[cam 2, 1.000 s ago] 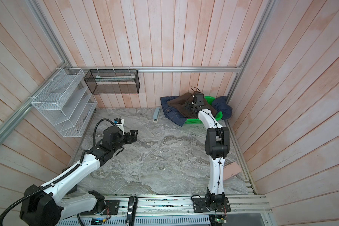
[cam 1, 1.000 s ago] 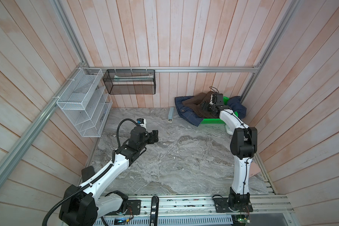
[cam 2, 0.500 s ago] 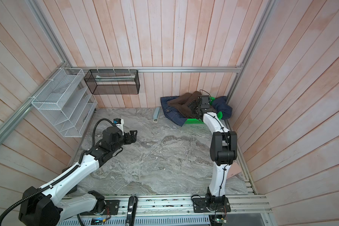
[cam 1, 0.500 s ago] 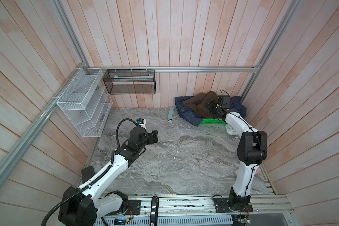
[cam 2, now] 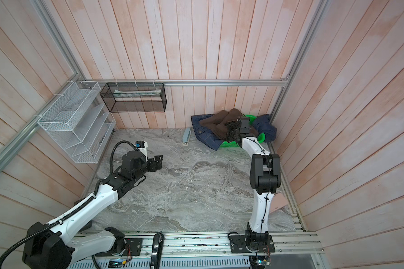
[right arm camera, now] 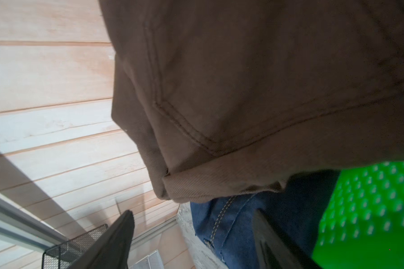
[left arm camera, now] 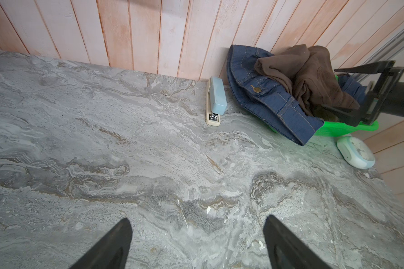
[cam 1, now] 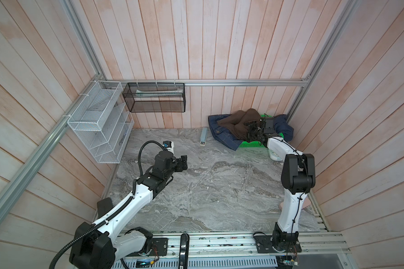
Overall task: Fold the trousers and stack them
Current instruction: 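Lift the brown trousers high out of the basket with the right gripper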
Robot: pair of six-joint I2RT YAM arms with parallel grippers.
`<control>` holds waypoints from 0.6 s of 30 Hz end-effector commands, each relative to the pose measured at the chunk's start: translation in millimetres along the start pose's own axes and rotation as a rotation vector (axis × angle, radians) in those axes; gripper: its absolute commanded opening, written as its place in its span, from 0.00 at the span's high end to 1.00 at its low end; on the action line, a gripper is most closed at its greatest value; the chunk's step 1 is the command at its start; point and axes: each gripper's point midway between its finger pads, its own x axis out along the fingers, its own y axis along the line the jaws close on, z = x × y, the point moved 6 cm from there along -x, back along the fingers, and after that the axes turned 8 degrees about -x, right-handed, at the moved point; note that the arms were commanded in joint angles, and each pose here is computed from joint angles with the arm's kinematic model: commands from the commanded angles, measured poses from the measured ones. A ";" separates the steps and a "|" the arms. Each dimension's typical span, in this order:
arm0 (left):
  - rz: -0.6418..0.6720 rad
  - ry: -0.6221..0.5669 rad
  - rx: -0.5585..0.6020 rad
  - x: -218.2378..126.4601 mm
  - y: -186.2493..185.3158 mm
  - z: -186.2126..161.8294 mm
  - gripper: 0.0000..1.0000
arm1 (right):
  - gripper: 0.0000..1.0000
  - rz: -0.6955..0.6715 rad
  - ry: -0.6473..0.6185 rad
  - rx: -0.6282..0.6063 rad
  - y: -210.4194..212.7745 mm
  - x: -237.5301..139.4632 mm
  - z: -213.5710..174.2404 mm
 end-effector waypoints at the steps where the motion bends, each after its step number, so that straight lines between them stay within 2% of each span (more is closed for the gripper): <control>1: 0.009 -0.034 0.024 -3.0 -2.1 8.5 0.09 | 0.25 0.011 0.013 0.096 -12.8 12.9 2.8; 2: 0.010 -0.036 0.026 -3.0 -2.1 8.8 0.09 | 0.28 0.011 0.004 0.095 -13.5 14.7 4.6; 4: 0.010 -0.041 0.027 -3.0 -2.2 9.4 0.09 | 0.50 0.021 -0.002 0.084 -13.8 18.7 7.4; 6: 0.016 -0.037 0.030 -2.1 -1.0 8.1 0.09 | 0.62 0.018 0.002 0.086 -17.3 22.7 9.7; 11: 0.019 -0.039 0.033 -1.8 -0.2 7.9 0.09 | 0.74 -0.002 -0.022 0.093 -25.4 27.0 14.0; 13: 0.021 -0.040 0.035 -2.0 0.1 8.0 0.09 | 0.73 0.002 -0.029 0.084 -23.4 27.4 15.5; 14: 0.019 -0.042 0.033 -2.4 -0.2 8.5 0.09 | 0.68 0.005 -0.031 0.078 -21.2 27.1 15.7; 16: 0.020 -0.042 0.033 -3.2 0.0 8.6 0.09 | 0.51 0.012 -0.043 0.067 -16.1 24.8 17.7; 18: 0.018 -0.045 0.031 -4.1 -0.3 9.2 0.09 | 0.43 0.010 -0.061 0.059 -13.7 23.1 20.2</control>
